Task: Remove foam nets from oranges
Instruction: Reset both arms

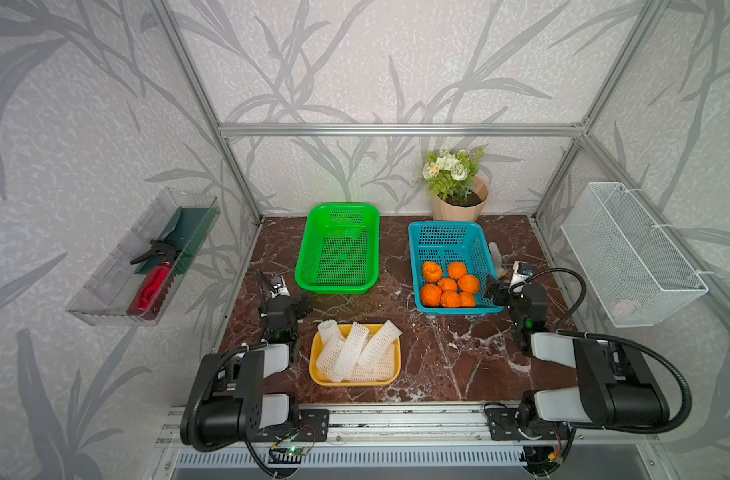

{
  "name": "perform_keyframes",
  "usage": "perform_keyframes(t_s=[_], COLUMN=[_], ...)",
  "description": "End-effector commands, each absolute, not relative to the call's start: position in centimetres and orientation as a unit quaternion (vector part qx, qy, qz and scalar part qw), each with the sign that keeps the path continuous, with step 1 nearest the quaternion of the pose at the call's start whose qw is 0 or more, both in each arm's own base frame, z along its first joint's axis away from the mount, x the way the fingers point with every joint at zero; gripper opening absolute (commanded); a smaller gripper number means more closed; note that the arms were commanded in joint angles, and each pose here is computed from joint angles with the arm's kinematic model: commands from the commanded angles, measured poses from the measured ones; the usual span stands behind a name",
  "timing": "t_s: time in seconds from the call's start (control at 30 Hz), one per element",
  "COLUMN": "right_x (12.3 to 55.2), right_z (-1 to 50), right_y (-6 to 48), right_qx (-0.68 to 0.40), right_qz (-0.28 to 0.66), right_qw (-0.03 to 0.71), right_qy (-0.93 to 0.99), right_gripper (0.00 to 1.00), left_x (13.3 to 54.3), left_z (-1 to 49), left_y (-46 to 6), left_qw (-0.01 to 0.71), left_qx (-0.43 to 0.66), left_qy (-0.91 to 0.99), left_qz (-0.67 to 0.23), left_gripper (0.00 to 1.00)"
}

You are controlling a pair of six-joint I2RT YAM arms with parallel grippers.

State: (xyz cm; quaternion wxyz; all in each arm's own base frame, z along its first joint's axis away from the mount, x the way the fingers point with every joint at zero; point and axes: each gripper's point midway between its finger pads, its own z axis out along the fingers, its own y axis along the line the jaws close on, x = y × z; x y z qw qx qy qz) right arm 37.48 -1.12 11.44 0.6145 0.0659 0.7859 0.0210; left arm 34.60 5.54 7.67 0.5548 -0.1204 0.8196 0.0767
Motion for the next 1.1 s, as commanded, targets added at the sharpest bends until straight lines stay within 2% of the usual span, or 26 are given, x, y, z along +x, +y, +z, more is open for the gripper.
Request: perform_keyframes(t_s=[0.0, 0.07, 0.2, 0.43, 1.07], right_x=[36.7, 36.5, 36.0, 36.7, 36.7], right_z=[11.6, 11.5, 10.9, 10.4, 10.4], right_y=[-1.0, -0.9, -0.9, -0.1, -0.1], right_qx=[0.043, 0.040, 0.039, 0.016, 0.017], right_qz=[0.010, 0.012, 0.012, 0.022, 0.020], right_qw=[0.647, 0.650, 0.659, 0.654, 0.654], right_qy=[0.761, 0.758, 0.751, 0.756, 0.756], right_gripper=[0.99, 0.99, 0.99, 0.99, 0.99], left_x=[37.1, 37.3, 37.3, 37.1, 38.7], left_z=[10.9, 11.0, 10.5, 10.6, 9.9], left_y=[3.5, 3.8, 3.9, 5.3, 4.2], left_qw=[0.640, 0.648, 0.619, 0.633, 0.603], left_qx=[-0.063, -0.068, -0.071, -0.112, -0.080], left_qy=[0.765, 0.757, 0.781, 0.764, 0.792], left_qz=[0.042, 0.043, 0.044, 0.064, 0.043], left_gripper=[0.99, 0.99, 0.99, 0.99, 0.99])
